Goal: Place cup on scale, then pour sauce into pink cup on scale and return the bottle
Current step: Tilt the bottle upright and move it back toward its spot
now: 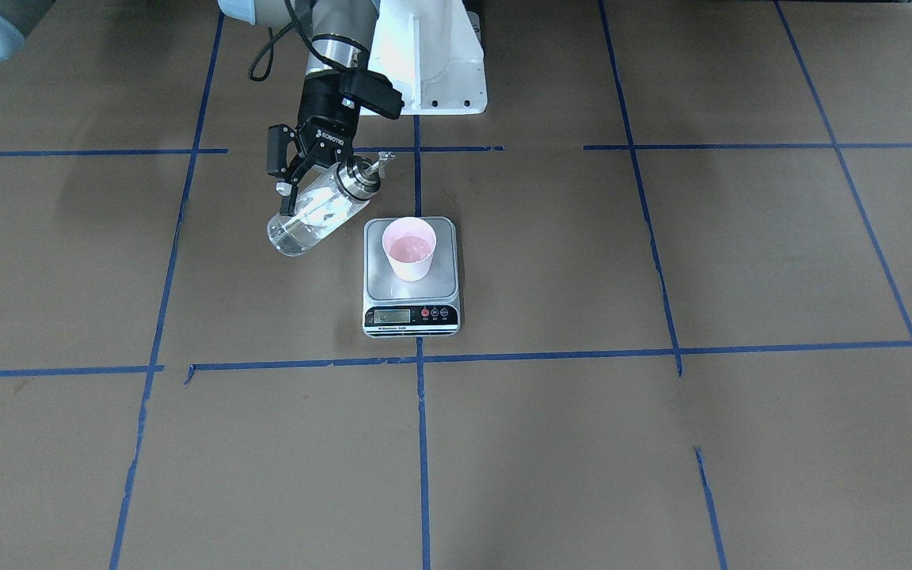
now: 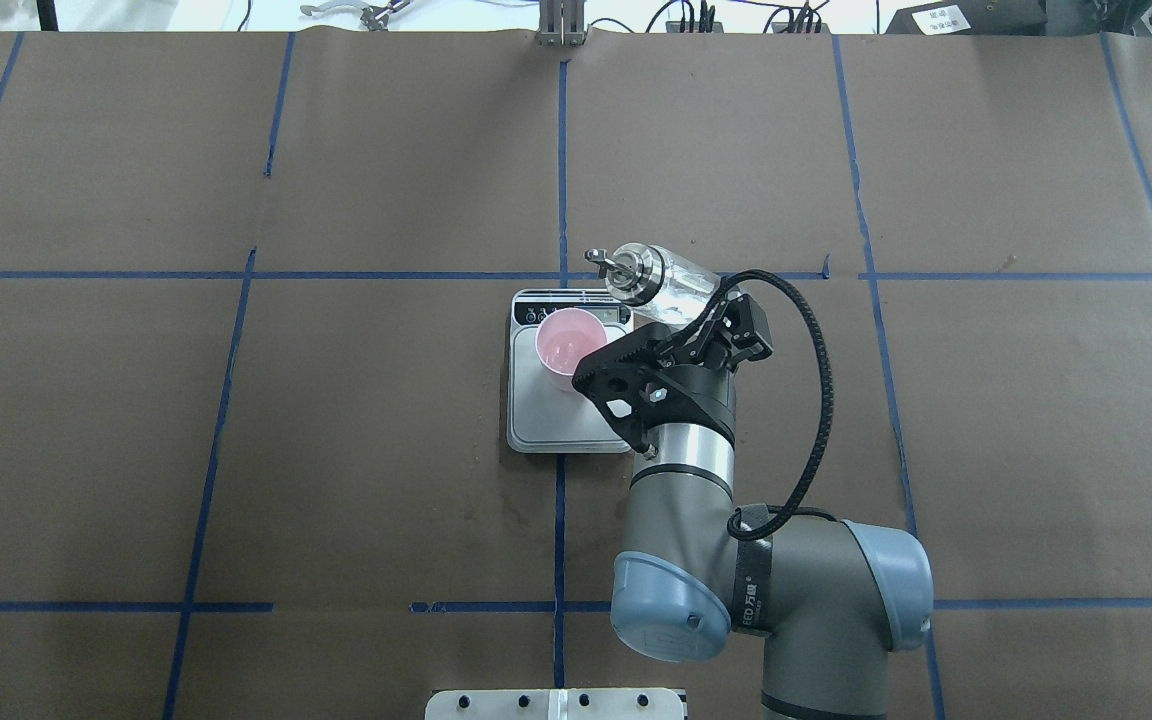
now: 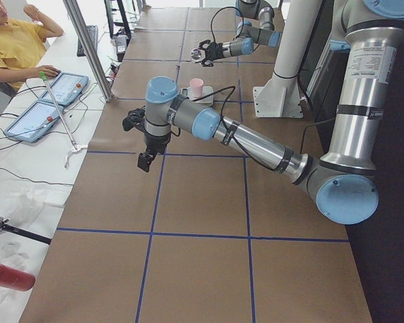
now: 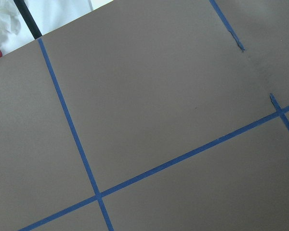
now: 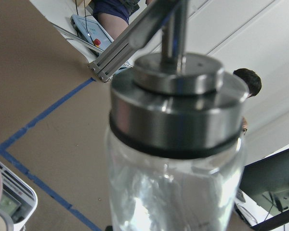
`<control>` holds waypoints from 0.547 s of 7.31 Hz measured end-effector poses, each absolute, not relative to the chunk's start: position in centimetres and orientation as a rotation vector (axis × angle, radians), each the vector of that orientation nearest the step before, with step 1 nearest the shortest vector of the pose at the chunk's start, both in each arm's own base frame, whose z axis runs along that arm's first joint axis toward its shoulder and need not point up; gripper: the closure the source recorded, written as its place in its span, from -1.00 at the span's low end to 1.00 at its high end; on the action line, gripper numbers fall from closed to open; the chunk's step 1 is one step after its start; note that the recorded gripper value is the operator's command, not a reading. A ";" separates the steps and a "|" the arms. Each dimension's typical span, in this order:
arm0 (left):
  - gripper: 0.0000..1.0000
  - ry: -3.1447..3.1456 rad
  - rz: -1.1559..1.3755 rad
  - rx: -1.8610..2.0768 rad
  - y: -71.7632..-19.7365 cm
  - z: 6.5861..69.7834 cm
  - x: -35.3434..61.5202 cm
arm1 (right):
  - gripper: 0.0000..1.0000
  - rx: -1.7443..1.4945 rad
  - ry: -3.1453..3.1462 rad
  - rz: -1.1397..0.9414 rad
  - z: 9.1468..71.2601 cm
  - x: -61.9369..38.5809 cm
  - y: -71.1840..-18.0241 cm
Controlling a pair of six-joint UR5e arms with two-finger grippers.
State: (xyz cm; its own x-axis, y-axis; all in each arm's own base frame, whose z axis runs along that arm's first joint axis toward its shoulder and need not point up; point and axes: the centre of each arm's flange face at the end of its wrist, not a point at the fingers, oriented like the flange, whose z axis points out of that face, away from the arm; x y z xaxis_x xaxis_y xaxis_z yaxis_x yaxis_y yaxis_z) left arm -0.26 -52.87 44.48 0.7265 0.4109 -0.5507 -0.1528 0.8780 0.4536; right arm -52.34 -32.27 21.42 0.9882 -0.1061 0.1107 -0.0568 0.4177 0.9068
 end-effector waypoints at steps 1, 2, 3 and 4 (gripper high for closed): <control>-1.00 0.692 0.320 0.397 -52.9 44.5 -0.3 | 1.00 1.134 -0.270 0.069 20.8 -52.1 -32.2; -1.00 0.693 0.319 0.398 -52.9 44.4 -0.3 | 1.00 1.119 -0.369 0.158 20.3 -51.5 -32.3; -1.00 0.693 0.318 0.399 -52.9 44.3 -0.3 | 1.00 1.086 -0.478 0.253 20.3 -50.5 -32.3; -1.00 0.693 0.318 0.401 -52.9 44.2 -0.3 | 1.00 1.057 -0.544 0.310 21.4 -49.4 -32.2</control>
